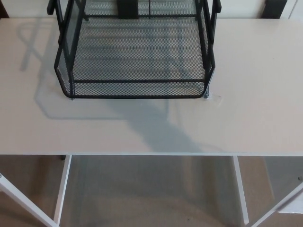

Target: The robot walks towards a desk on which a file tray is kept in the middle and a toilet paper roll is kept on its right. The robot uses its right hand to hook on finger in the gap of the roll and grabs it, lifts it and places it on the tray.

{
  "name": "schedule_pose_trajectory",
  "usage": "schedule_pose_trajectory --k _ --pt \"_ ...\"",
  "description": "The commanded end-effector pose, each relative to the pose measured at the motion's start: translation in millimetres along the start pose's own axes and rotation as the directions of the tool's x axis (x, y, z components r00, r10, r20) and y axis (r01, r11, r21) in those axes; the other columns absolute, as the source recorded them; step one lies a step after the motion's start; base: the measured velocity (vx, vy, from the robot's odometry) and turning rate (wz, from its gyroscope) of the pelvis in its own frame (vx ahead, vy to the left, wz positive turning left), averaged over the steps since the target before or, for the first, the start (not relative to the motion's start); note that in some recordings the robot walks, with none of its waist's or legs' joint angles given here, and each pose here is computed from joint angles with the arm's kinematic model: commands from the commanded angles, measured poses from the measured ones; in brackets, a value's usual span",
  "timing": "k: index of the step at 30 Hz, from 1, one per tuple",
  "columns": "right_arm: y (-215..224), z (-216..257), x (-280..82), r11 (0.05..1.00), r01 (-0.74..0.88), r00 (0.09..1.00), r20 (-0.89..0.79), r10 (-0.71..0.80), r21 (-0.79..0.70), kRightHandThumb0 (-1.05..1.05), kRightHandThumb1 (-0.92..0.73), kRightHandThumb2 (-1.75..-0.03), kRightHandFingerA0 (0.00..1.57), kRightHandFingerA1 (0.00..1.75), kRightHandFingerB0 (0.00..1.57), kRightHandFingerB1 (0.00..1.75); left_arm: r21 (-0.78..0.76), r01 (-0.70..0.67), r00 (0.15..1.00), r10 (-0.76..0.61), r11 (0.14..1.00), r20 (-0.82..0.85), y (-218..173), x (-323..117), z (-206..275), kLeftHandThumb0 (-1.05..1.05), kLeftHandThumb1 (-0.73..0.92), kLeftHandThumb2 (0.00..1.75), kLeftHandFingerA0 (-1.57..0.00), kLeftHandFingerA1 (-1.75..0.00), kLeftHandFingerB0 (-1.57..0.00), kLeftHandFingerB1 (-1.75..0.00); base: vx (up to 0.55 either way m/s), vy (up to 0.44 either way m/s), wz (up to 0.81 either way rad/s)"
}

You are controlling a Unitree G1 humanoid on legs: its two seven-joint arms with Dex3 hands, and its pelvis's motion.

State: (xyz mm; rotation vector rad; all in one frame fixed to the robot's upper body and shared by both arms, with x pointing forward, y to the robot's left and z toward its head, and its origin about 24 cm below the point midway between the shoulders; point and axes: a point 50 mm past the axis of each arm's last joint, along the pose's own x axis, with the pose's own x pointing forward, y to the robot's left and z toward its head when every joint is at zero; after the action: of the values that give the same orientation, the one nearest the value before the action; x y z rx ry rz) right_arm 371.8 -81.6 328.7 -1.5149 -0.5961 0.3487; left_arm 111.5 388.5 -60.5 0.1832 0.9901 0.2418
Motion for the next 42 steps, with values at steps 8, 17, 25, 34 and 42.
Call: schedule_pose_trajectory --k 8,17,25,34,42 --pt "52 33 18 0.978 -0.208 0.976 0.064 0.207 0.002 -0.34 -0.59 -0.57 0.79 1.53 0.86 0.59 -0.021 -0.011 1.0 0.011 1.0 -0.004 2 -1 -2 -0.59 0.63 0.97 -0.34 -0.62 -0.27 -0.54 0.0 0.0 0.0" --pt "87 43 15 0.963 -0.268 0.959 0.092 0.268 -0.014 -0.37 -0.58 -0.57 0.8 1.56 0.86 0.62 -0.028 -0.001 1.0 0.001 1.0 0.0 0 2 -1 -0.55 0.61 0.99 -0.38 -0.64 -0.29 -0.56 0.0 0.0 0.0" --pt "102 40 12 0.95 -0.311 0.947 0.08 0.311 -0.017 -0.39 -0.57 -0.57 0.8 1.56 0.89 0.62 -0.016 0.005 1.0 -0.005 1.0 -0.008 2 -1 -5 -0.6 0.62 0.98 -0.38 -0.63 -0.32 -0.56 0.0 0.0 0.0" --pt "99 36 10 0.971 -0.24 0.97 0.036 0.24 -0.022 -0.28 -0.71 -0.61 0.84 1.43 0.56 0.43 -0.017 0.01 1.0 -0.01 1.0 -0.011 0 -2 -3 -0.58 0.62 0.99 -0.37 -0.64 -0.33 -0.57 0.0 0.0 0.0" --pt "76 37 15 0.955 -0.29 0.956 -0.059 0.286 -0.063 -0.49 -0.58 -0.61 0.82 1.06 0.08 0.26 0.016 0.005 1.0 -0.005 1.0 -0.013 0 -1 -6 -0.62 0.63 0.97 -0.31 -0.6 -0.27 -0.53 0.0 0.0 0.0"
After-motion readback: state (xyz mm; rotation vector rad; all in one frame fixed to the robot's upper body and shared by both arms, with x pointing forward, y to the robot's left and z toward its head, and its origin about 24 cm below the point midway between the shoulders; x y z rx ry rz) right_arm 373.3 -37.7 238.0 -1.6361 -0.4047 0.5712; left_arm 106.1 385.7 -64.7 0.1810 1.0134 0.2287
